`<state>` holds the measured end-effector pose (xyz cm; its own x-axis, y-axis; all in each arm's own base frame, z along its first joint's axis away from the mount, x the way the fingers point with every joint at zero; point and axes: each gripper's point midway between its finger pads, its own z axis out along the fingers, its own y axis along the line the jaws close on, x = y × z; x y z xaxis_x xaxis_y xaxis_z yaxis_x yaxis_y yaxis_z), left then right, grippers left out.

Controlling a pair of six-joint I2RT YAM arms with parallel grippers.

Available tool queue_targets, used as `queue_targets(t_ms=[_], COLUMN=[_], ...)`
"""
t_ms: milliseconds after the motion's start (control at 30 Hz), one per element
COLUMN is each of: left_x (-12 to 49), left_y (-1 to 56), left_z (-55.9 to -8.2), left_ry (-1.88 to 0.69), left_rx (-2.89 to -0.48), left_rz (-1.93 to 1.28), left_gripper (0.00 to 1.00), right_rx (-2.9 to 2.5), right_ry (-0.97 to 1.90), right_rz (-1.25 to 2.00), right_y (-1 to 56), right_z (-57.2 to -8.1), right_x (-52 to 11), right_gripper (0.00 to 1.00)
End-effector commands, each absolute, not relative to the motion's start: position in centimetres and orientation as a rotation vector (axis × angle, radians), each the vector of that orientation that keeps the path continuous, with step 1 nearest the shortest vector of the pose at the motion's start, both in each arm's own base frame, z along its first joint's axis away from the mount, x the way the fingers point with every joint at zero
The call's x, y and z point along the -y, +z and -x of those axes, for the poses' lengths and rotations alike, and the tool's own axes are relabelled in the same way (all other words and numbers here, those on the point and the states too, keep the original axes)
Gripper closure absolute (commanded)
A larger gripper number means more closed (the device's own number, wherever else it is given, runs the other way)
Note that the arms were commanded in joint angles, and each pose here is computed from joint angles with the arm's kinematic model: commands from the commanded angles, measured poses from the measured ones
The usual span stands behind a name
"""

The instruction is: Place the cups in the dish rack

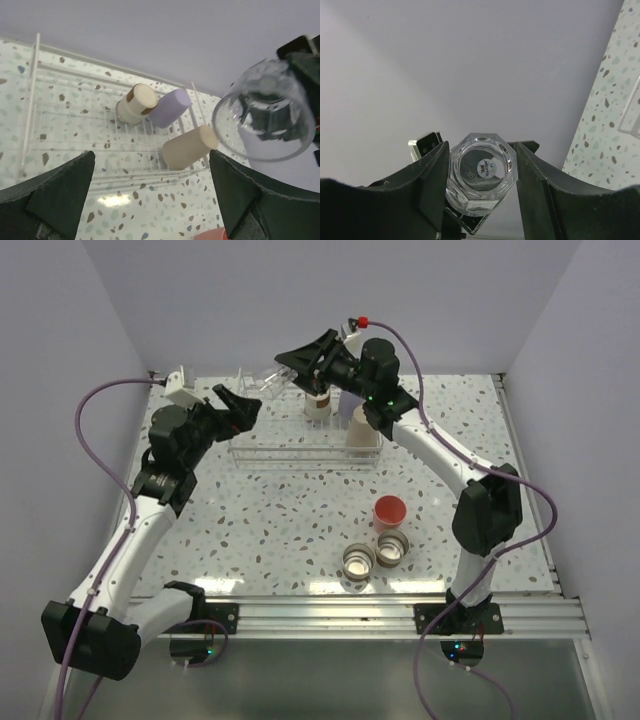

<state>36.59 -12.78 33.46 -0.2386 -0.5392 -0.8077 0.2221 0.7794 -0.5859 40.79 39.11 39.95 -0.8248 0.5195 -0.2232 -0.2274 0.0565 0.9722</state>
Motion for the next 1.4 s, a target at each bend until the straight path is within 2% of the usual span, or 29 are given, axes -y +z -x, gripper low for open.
queue_targets(t_ms=[0,300,333,367,400,433,500,667,1033,1367], left_x=[10.4,8.8,8.9,8.9,8.9,8.9,8.9,8.9,9.7,9.3], left_y=[28.8,24.7,24.4,24.2,24.2,23.7,23.5,23.1,22.7,22.9], left_z=[-35.4,-33.0,-32.6,-32.4,-32.0,-31.8,-31.2,-30.5,-30.5,-31.4], left_ry=[-0.566,-0.474,-0.482,-0.482,-0.487,-0.489,-0.495,-0.495,-0.51,-0.449], left_rx=[-1.825,-1.973,-1.982,-1.986,-1.988,-1.997,-2.006,-2.031,-2.091,-2.108], left_rz=[0.306,0.388,0.381,0.381,0.384,0.386,0.387,0.387,0.314,0.265], left_gripper=[0.0,0.0,0.0,0.0,0.0,0.0,0.0,0.0,0.0,0.0], right_rx=[-1.674,-1.81,-1.834,-1.872,-1.805,-1.818,-1.774,-1.787,-1.704,-1.67], right_ry=[1.77,1.347,1.257,1.158,1.124,1.024,0.948,0.671,0.282,0.166], right_rz=[-0.22,-0.068,-0.087,-0.021,0.015,0.054,0.08,0.181,0.283,0.271], right_y=[43.8,38.1,35.9,34.1,36.5,34.1,34.6,29.2,22.8,18.4], right_z=[-42.7,-49.5,-51.3,-51.6,-51.9,-53.0,-53.5,-55.3,-59.0,-60.9], right_x=[-37.4,-39.2,-39.3,-39.8,-40.1,-41.1,-41.6,-42.9,-42.6,-42.1], right_gripper=[1.0,1.0,1.0,1.0,1.0,1.0,1.0,1.0,1.0,1.0])
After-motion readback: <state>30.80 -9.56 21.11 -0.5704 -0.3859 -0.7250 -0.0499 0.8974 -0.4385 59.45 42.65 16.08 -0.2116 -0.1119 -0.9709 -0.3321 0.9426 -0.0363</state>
